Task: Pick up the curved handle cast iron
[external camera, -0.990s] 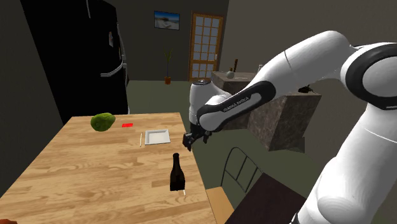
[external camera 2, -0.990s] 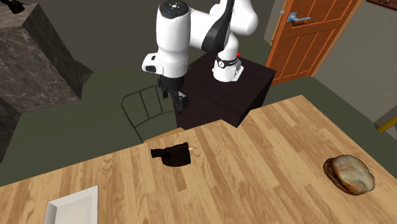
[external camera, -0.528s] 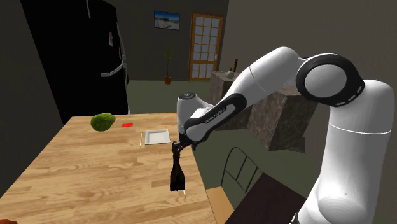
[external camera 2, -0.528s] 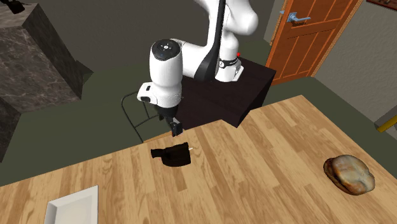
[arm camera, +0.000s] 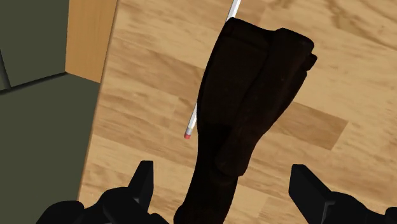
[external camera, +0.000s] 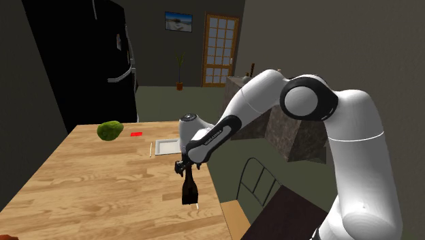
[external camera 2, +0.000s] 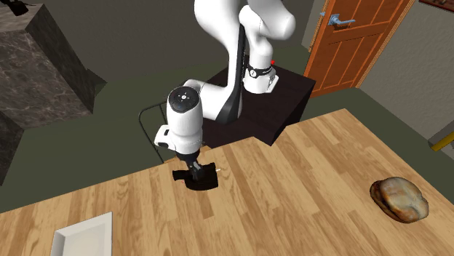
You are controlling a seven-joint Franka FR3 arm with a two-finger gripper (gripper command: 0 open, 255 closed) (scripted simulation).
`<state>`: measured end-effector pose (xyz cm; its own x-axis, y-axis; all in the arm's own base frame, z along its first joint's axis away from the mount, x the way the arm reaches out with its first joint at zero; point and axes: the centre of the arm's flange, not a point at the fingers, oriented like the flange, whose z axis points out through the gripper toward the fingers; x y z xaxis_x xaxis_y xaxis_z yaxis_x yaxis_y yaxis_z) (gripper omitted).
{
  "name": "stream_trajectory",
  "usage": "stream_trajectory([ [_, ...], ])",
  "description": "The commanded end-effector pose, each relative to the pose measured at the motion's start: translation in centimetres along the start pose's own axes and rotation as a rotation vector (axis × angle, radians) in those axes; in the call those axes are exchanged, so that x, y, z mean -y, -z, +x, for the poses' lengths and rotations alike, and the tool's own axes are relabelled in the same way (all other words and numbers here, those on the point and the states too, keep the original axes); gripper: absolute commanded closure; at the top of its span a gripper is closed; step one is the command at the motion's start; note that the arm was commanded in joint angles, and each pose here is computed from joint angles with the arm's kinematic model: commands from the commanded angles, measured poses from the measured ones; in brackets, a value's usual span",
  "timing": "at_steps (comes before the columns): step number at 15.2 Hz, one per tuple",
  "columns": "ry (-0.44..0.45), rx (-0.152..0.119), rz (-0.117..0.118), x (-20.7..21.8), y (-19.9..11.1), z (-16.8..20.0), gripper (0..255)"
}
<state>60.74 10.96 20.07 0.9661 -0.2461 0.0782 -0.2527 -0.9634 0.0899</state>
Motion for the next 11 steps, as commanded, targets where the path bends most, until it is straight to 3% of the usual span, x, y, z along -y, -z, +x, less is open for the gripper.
stream_trajectory([
  [1, -0.001, 0.0, 0.0, 0.2, -1.1, 0.1, 0],
  [7, -0.001, 0.0, 0.0, 0.4, -3.5, -0.1, 0],
  [8, -0.001, 0.0, 0.0, 0.4, -3.5, -0.1, 255],
  [11, -0.001, 0.0, 0.0, 0.4, -3.6, -0.1, 255],
])
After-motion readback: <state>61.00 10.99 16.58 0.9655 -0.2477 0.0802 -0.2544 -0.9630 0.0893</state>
